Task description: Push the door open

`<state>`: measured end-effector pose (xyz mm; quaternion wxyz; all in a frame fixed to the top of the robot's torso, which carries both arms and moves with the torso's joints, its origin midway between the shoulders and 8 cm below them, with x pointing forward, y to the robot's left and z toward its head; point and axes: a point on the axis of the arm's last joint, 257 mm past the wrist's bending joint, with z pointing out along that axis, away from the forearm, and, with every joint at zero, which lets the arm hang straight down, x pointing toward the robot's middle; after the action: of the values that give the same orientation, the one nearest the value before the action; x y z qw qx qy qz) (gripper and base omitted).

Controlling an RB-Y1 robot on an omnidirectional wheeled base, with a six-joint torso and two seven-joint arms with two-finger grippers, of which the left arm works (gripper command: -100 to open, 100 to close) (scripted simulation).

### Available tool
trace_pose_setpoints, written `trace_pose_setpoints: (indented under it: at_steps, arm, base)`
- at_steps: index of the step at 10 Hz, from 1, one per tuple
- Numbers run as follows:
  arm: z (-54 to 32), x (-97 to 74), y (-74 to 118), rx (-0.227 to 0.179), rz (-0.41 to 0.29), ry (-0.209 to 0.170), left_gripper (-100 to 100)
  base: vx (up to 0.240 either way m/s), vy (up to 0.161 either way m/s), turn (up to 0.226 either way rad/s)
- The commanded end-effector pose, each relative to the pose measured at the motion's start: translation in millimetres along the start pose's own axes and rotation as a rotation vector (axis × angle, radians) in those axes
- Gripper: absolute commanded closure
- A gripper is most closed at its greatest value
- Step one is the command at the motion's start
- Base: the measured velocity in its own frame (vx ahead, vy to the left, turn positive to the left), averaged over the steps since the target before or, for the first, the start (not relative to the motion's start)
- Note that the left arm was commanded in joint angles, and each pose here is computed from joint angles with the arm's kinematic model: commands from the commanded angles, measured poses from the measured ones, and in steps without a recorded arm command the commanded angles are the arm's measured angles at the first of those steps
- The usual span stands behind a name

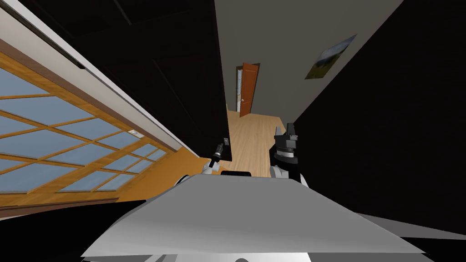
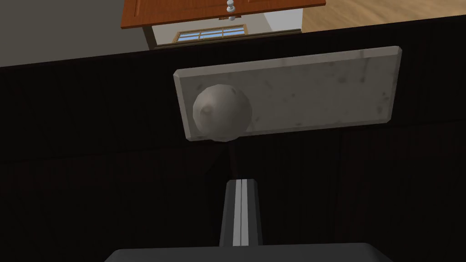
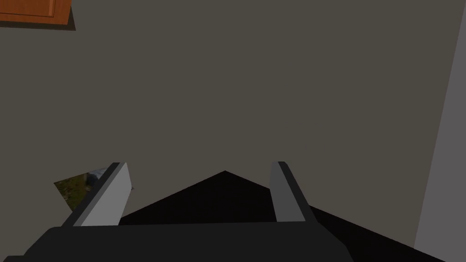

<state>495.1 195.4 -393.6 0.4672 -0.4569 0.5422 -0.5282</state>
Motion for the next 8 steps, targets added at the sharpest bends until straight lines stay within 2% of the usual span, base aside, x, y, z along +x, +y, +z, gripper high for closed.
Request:
trace_pose_setpoints:
  at_steps: [1, 5, 6, 8]
  arm:
    - [0.2, 1.3, -0.3, 0.0, -0.004, 0.001, -100]
    - [2.0, 9.2, -2.2, 0.005, -0.021, 0.005, -100]
    - [1.9, 7.5, -0.9, 0.003, -0.017, 0.004, -100]
    - [1.1, 3.9, -1.0, 0.005, -0.013, -0.001, -100]
  base:
    - [-0.219, 0.011, 0.034]
    - [-0.209, -0.053, 0.038]
    - [-0.095, -0.024, 0.007]
    - [0.143, -0.015, -0.023]
